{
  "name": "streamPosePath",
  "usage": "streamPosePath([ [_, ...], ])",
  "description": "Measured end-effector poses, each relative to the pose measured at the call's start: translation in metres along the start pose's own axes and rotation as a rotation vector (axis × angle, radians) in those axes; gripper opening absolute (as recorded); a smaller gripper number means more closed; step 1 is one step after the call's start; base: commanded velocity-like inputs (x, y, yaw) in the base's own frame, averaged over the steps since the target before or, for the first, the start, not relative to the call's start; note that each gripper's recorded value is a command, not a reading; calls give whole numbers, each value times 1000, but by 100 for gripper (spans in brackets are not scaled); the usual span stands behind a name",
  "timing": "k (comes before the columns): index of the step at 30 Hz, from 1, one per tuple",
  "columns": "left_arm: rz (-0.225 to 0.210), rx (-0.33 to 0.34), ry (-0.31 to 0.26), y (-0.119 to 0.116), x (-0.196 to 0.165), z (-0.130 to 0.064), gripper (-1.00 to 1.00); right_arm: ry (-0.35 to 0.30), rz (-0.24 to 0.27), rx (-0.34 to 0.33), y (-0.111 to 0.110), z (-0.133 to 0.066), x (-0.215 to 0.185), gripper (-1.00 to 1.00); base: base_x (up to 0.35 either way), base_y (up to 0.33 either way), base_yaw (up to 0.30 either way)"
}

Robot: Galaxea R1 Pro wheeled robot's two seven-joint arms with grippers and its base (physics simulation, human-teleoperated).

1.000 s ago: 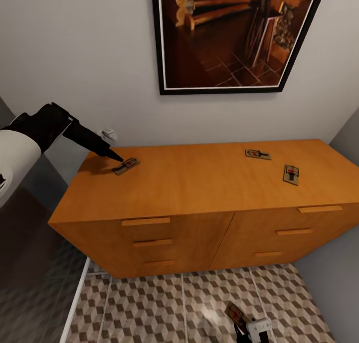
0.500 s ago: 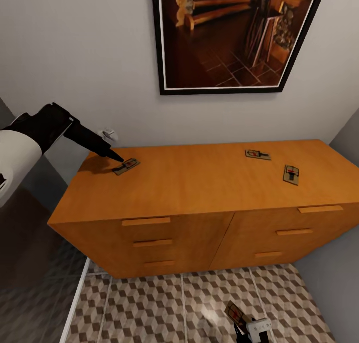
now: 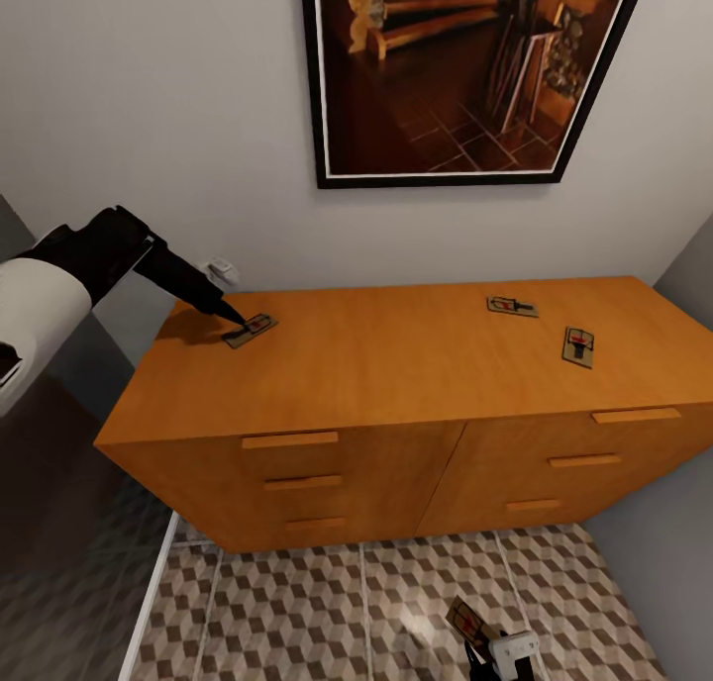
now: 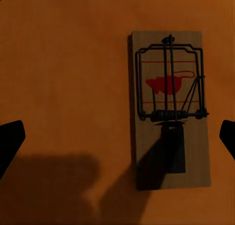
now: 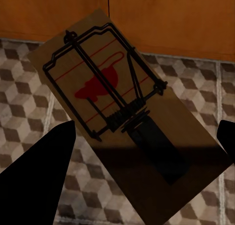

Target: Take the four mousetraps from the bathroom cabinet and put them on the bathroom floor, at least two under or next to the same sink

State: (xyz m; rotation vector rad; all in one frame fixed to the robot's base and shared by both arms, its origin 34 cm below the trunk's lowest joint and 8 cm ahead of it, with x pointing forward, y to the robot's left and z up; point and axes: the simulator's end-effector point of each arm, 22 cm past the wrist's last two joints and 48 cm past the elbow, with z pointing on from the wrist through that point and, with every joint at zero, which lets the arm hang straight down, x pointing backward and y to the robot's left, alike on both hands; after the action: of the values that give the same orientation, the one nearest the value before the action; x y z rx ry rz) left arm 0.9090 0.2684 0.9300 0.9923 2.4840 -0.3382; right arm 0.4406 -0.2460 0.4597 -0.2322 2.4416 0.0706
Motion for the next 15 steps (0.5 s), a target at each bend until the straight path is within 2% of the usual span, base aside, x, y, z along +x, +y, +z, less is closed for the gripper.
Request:
streamPosePath([
  [11, 2, 3, 0, -2, -1, 1, 100, 0, 0, 0, 0, 0, 0, -100, 1, -1, 0],
  [15, 3, 3, 0, -2, -1, 1, 100, 0, 0, 0, 0, 0, 0, -100, 78, -157, 0],
])
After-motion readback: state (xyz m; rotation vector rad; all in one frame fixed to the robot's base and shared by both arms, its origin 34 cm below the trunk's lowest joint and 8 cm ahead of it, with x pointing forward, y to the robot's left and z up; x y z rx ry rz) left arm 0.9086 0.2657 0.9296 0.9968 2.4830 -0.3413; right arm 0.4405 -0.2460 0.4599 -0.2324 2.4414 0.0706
